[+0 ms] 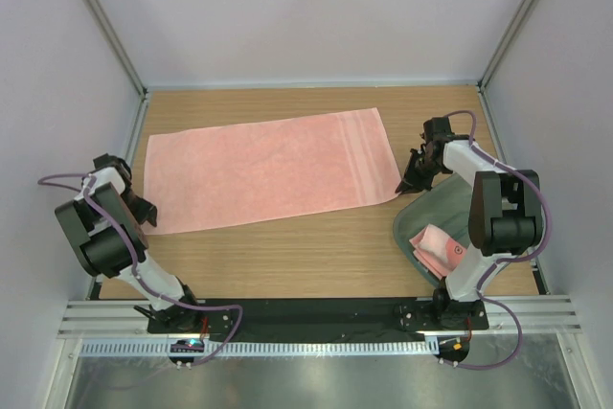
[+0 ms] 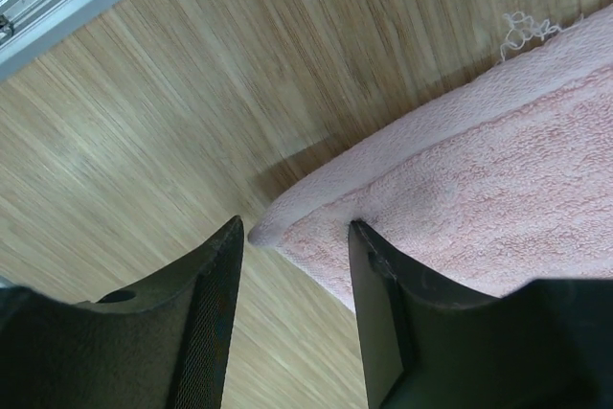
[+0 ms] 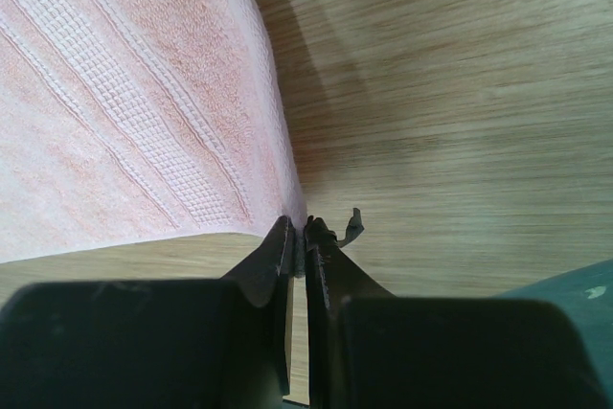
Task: Roll the towels
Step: Fold the towel
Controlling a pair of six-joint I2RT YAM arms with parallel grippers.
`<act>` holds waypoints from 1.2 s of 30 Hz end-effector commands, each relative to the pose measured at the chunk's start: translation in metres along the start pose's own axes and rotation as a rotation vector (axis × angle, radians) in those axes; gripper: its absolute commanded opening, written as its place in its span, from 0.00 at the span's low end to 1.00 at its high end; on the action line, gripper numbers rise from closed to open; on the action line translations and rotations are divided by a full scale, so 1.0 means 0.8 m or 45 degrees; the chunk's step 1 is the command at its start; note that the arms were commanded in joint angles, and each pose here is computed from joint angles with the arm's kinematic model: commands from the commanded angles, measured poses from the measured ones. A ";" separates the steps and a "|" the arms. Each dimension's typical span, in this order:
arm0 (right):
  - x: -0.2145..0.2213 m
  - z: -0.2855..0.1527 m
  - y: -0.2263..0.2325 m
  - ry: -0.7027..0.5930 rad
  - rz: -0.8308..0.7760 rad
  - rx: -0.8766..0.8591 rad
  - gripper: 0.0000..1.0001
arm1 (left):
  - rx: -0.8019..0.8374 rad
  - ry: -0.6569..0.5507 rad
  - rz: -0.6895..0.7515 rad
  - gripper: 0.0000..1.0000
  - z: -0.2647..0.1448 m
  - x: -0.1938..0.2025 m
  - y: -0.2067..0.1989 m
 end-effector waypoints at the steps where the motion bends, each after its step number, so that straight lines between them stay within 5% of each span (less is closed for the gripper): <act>1: -0.004 -0.005 0.003 -0.043 -0.008 -0.030 0.01 | -0.014 -0.026 -0.022 0.49 0.003 -0.010 -0.004; 6: -0.004 -0.004 0.003 -0.040 -0.009 -0.030 0.01 | -0.034 0.018 -0.069 0.38 0.014 -0.015 0.005; 14: -0.002 -0.005 0.001 -0.044 -0.009 -0.022 0.01 | -0.038 0.017 -0.076 0.00 0.015 -0.016 0.008; 36: 0.016 -0.104 -0.007 -0.311 0.098 0.121 0.01 | 0.488 0.101 0.056 0.00 -0.090 0.053 0.001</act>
Point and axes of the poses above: each gripper's point midway between its finger pads, its own z axis out along the fingers, its own y axis along the line the jaws close on, x = y × z, the point moved 8 cm from there along -z, back along the fingers, and after that the axes turned 14 degrees about -z, right-handed, at the moved point
